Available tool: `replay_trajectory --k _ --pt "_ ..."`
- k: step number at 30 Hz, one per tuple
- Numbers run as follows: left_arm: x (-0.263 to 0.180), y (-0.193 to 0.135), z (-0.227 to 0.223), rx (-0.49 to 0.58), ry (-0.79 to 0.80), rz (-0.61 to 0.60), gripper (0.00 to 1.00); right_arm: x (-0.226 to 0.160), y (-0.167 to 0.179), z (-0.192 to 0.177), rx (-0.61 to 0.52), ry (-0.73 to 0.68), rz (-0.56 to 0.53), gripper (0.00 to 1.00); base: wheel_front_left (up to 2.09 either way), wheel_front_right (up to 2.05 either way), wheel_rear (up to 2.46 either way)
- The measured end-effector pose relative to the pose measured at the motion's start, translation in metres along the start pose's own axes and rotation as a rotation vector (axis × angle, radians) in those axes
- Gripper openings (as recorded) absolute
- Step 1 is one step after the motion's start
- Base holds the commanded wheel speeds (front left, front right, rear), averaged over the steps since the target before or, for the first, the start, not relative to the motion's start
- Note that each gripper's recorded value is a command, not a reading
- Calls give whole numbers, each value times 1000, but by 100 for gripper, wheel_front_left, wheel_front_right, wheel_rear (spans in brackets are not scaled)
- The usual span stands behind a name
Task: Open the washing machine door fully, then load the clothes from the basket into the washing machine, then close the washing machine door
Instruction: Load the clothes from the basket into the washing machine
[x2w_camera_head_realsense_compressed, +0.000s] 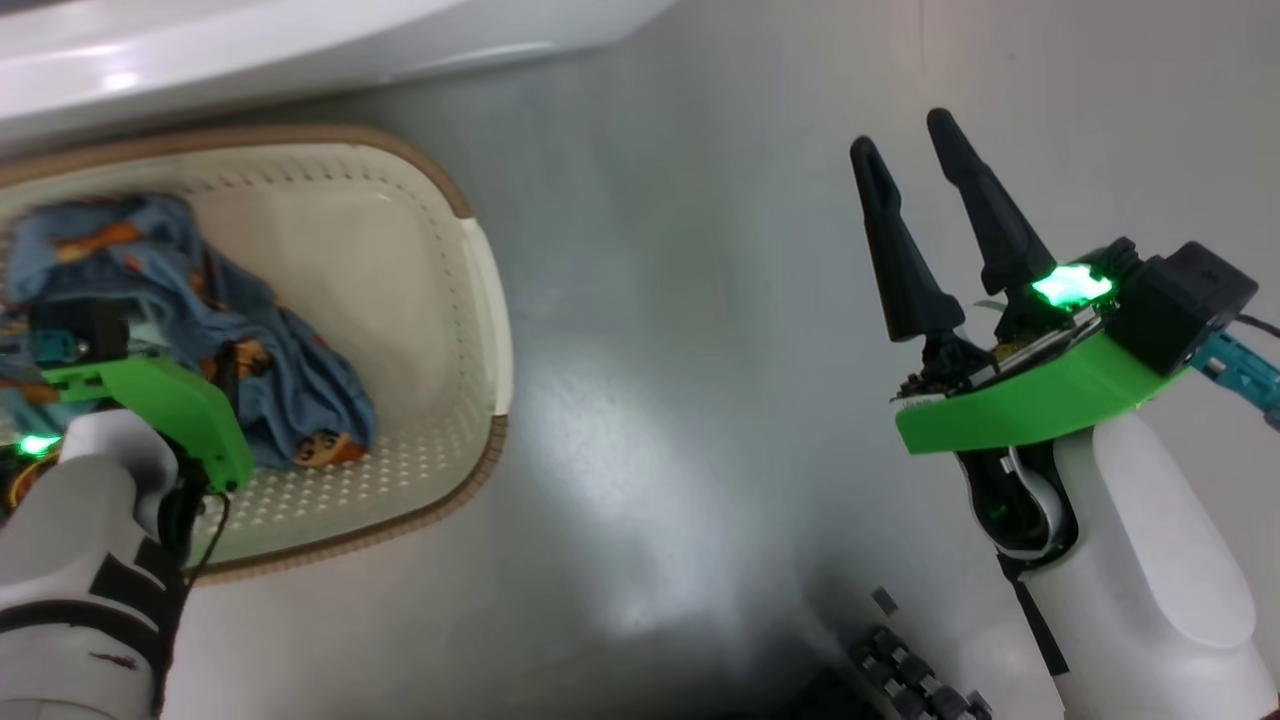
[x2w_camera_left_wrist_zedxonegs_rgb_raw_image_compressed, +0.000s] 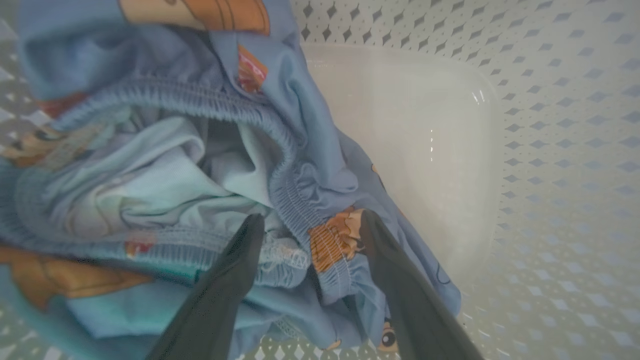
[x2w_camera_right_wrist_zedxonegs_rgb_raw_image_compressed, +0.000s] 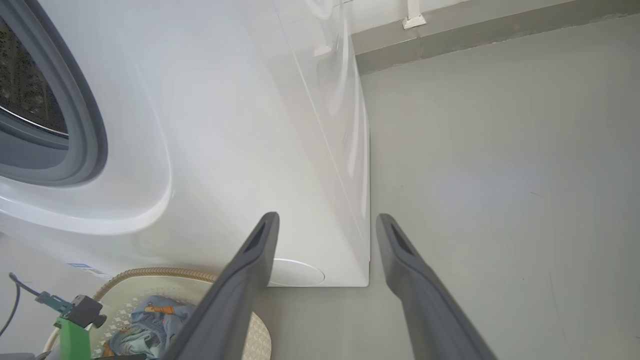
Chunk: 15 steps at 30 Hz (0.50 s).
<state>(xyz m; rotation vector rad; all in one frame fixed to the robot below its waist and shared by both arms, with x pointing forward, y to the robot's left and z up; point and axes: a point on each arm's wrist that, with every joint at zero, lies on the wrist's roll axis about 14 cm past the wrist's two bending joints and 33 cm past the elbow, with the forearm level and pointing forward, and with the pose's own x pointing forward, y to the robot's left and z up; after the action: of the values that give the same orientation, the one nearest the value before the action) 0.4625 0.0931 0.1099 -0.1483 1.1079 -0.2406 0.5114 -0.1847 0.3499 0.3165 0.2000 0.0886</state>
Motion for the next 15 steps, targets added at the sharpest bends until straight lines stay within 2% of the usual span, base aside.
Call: replay_trajectory --k 12,15 --pt "27 -5 -53 28 254 6 100 -1 -18 -15 -19 33 -45 100 0 0 0" --pt "30 -1 -54 45 253 23 100 -2 -21 -16 -28 38 -49 100 0 0 0"
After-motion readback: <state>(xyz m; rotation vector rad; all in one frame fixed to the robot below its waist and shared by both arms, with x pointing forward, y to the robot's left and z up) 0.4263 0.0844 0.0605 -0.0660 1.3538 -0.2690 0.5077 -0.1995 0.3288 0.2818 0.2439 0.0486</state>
